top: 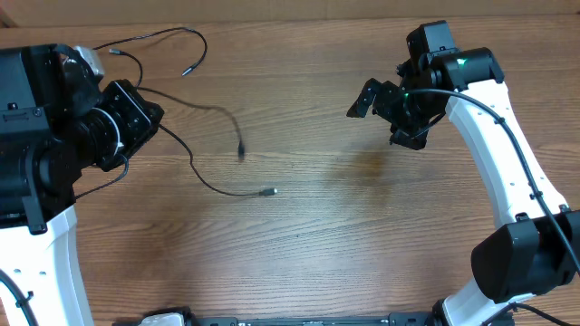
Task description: Untangle cables
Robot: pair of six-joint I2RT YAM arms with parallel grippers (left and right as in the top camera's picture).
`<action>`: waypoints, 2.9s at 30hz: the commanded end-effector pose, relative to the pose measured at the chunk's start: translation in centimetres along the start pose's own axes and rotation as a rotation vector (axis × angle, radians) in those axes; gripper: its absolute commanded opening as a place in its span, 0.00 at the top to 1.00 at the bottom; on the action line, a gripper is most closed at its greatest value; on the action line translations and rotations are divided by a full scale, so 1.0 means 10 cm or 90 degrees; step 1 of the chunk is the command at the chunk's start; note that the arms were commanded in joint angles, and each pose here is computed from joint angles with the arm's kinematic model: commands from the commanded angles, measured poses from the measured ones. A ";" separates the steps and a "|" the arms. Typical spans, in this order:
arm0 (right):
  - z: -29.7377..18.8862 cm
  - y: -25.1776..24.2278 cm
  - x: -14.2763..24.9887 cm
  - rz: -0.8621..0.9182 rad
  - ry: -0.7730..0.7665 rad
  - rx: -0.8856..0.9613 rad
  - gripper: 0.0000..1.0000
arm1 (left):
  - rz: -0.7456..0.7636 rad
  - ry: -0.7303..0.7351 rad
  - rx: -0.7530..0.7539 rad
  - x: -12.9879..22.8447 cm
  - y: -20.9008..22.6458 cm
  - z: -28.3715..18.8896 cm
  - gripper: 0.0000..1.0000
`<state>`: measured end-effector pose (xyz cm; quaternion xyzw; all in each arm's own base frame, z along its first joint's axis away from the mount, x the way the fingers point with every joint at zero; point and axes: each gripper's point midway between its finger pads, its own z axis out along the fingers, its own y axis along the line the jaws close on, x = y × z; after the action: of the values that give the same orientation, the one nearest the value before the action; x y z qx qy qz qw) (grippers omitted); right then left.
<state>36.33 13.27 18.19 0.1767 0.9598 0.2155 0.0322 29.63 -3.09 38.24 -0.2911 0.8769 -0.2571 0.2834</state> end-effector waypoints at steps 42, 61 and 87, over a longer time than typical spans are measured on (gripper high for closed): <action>-0.08 0.04 -0.03 -0.009 -0.015 -0.008 0.00 | -0.165 0.158 -0.303 -0.12 0.89 2.72 0.96; -0.08 0.04 -0.03 -0.009 -0.016 -0.008 0.00 | 0.003 0.183 -0.313 -0.61 1.61 2.81 0.28; -0.08 0.04 -0.03 -0.009 -0.016 -0.008 0.00 | 0.267 0.346 0.002 -0.14 0.77 2.74 0.05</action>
<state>36.33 13.27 18.18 0.1769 0.9598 0.2156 0.0319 46.87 -1.91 15.40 -0.1360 0.9457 -0.2796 0.0951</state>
